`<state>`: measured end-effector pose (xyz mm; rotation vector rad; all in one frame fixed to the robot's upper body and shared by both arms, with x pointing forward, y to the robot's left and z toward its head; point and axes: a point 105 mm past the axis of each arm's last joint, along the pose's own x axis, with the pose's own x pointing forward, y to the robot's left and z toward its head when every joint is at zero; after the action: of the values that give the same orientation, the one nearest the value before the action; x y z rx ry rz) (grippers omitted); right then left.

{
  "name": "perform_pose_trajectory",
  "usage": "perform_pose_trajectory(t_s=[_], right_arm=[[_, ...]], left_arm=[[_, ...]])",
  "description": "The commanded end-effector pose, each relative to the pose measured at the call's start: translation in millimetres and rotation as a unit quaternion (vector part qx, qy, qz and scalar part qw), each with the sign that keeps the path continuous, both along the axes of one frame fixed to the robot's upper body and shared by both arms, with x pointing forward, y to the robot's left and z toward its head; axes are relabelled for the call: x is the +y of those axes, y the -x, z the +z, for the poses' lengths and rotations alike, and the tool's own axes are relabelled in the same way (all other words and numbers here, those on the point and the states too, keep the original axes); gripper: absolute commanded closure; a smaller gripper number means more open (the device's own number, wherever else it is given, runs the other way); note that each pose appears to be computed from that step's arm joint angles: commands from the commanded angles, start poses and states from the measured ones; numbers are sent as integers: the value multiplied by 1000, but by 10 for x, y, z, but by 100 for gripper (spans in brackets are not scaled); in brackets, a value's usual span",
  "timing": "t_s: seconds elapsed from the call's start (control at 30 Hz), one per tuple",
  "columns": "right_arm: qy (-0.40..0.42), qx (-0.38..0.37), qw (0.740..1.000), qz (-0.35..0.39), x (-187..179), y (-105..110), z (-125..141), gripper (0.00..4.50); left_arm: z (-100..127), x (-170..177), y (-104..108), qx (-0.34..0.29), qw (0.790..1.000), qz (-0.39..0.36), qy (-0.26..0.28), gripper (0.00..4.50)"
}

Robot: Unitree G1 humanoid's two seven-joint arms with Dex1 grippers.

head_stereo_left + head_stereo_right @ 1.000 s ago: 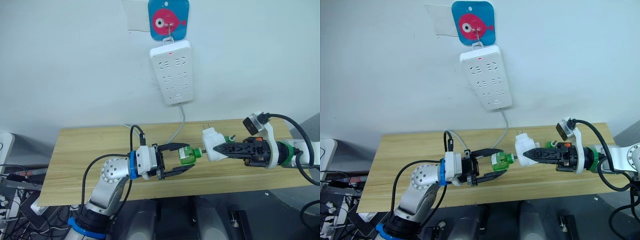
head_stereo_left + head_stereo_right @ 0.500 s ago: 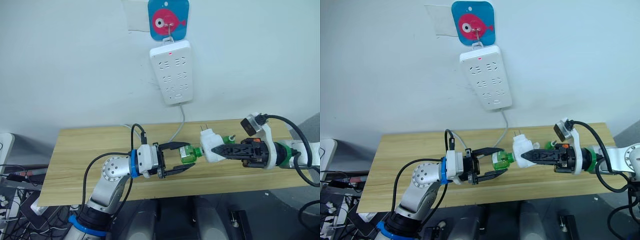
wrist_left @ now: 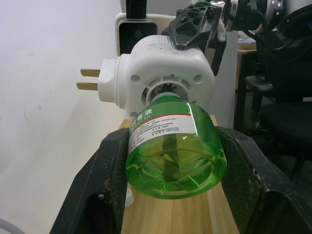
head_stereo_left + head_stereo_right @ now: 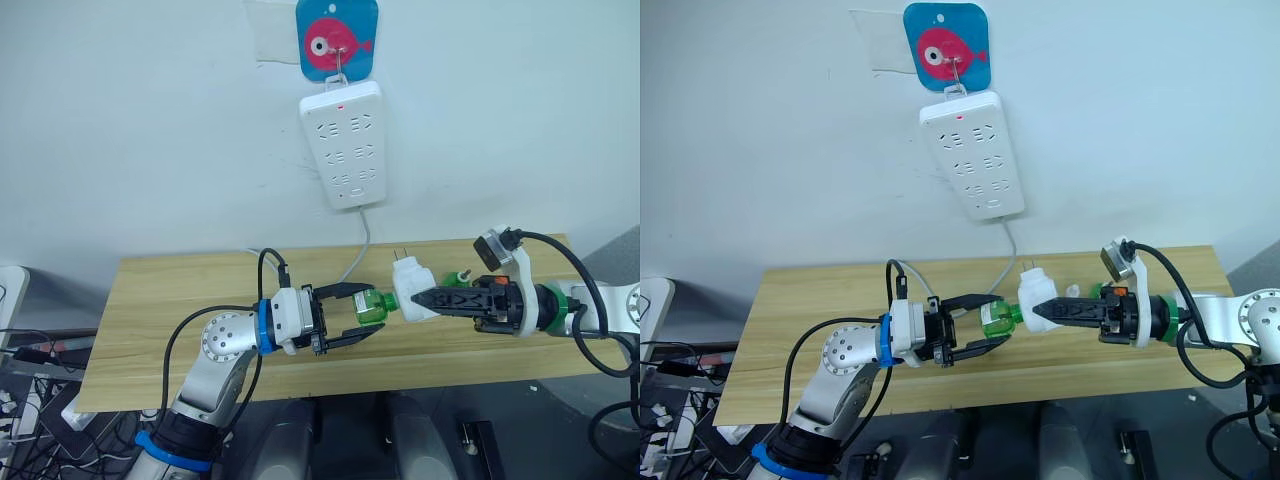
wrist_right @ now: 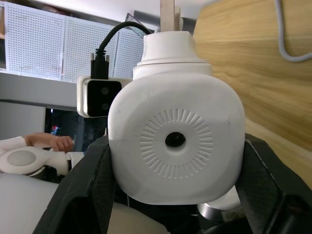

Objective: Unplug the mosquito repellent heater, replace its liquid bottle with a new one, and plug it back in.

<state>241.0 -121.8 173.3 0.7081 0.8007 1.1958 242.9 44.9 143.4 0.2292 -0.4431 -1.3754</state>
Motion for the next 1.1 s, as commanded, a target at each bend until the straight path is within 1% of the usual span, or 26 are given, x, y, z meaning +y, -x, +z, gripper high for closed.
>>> perform_pose_trajectory(t_s=[0.03,0.17,0.33,0.47,0.6,0.63,0.9,1.1], right_arm=[[-15,-18,999,32,129,94,91,156],[-16,-20,999,31,140,103,88,156],[-28,-23,998,58,186,192,108,156],[-28,-29,997,60,232,205,108,156],[-29,-30,997,64,233,204,124,16],[-28,-30,997,63,230,203,123,7],[-23,-28,997,63,217,224,103,7],[-23,-15,997,65,211,272,41,7]], left_arm=[[98,-124,91,-25,999,-34,11,225],[113,-117,71,-26,999,-34,13,225],[88,-119,60,-26,999,-36,10,225],[83,-127,62,-27,999,-40,10,225],[76,-125,62,-27,999,-41,10,225],[73,-123,60,-26,999,-40,9,225],[66,-101,73,-13,999,-28,16,225],[110,-79,21,1,999,-8,32,225]])
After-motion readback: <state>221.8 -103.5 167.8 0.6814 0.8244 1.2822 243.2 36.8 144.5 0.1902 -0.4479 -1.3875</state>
